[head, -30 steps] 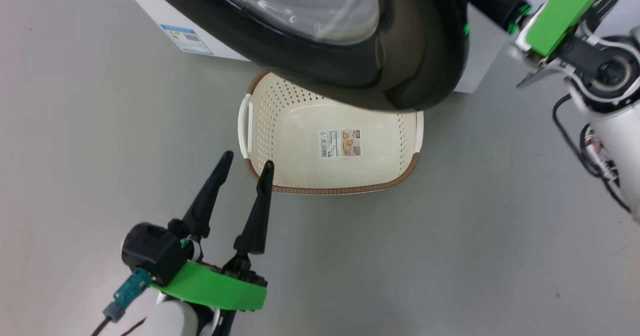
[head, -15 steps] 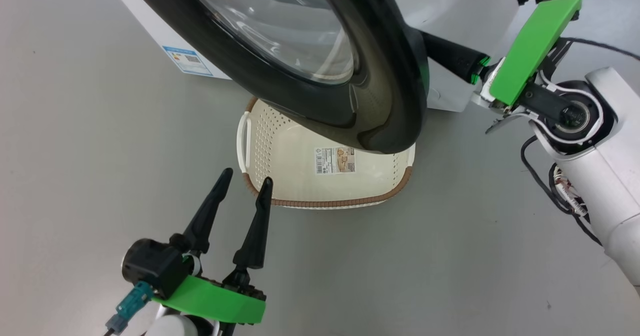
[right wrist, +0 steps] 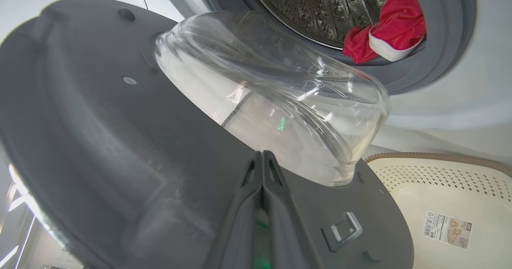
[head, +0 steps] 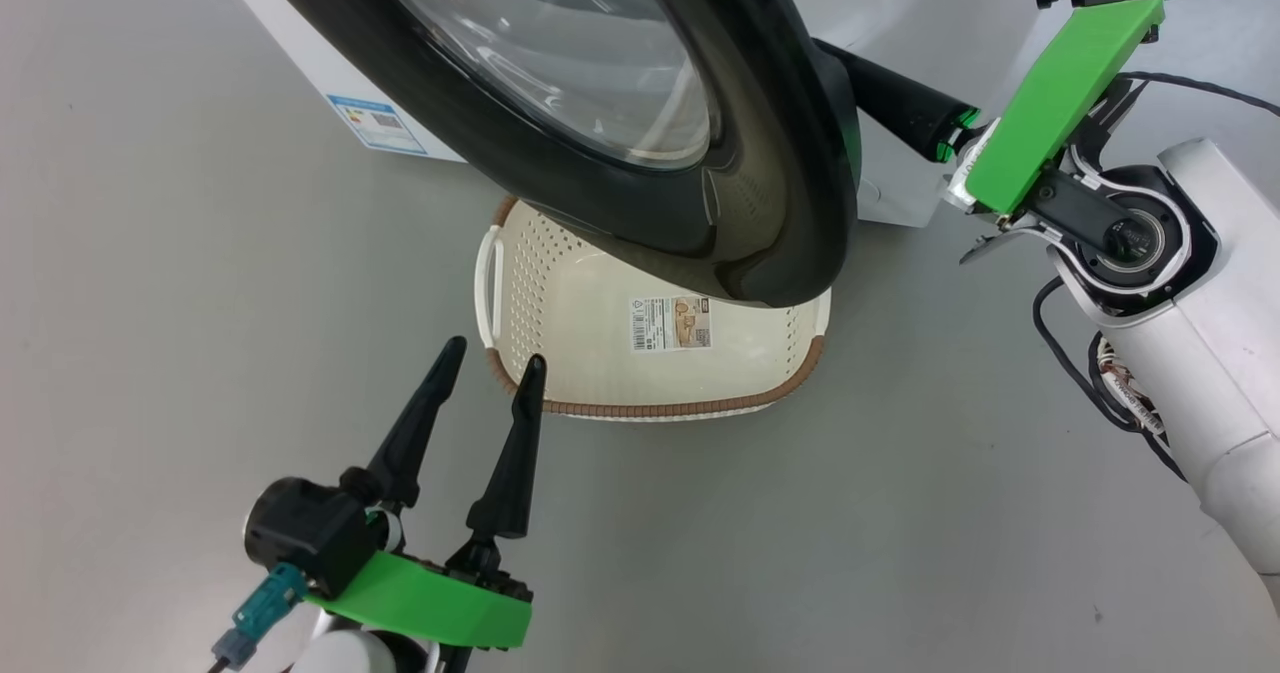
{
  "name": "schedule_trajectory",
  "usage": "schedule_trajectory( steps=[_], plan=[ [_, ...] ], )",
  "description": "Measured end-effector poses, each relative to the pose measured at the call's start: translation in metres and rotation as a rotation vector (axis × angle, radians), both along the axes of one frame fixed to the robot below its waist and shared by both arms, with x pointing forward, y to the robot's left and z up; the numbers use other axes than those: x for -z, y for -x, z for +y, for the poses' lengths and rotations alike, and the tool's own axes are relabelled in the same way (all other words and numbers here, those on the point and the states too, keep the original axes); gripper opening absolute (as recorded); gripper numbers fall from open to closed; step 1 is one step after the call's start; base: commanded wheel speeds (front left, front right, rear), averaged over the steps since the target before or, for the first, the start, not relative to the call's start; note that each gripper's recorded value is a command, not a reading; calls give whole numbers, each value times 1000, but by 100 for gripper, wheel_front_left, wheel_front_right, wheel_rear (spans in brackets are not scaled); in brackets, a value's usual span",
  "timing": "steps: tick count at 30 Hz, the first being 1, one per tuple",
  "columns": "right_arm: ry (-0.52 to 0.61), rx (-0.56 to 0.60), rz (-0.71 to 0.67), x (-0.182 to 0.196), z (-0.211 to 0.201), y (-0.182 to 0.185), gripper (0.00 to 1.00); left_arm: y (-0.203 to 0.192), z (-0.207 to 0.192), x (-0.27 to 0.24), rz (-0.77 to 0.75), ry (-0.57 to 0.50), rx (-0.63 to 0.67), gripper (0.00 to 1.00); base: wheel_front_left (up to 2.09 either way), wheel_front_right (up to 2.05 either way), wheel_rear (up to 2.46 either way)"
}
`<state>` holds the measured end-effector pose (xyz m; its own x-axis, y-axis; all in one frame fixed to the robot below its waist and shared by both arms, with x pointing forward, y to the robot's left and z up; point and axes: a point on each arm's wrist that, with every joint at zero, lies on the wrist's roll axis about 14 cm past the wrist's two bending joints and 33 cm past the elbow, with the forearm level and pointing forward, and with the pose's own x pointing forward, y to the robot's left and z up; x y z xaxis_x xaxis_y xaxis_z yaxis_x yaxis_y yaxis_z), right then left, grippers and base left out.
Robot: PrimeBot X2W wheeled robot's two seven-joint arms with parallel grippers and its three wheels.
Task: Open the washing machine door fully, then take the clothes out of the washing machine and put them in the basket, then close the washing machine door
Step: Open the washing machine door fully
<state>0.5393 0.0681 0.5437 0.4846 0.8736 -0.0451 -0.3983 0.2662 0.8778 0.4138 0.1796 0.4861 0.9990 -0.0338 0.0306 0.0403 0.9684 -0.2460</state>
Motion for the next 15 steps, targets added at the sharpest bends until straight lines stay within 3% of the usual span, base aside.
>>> schedule_trajectory(
  steps=[1, 2, 15],
  plan=[
    [0, 8, -5, -1, -1, -1, 78, 0, 0, 0, -1, 0, 1, 100, 0, 0, 0],
    [3, 15, -12, -2, -2, -1, 100, 0, 0, -1, -2, 1, 1, 100, 0, 0, 0],
    [56, 199, -30, 18, -46, -7, 100, -4, -3, -1, -5, 8, 8, 100, 0, 0, 0]
  ],
)
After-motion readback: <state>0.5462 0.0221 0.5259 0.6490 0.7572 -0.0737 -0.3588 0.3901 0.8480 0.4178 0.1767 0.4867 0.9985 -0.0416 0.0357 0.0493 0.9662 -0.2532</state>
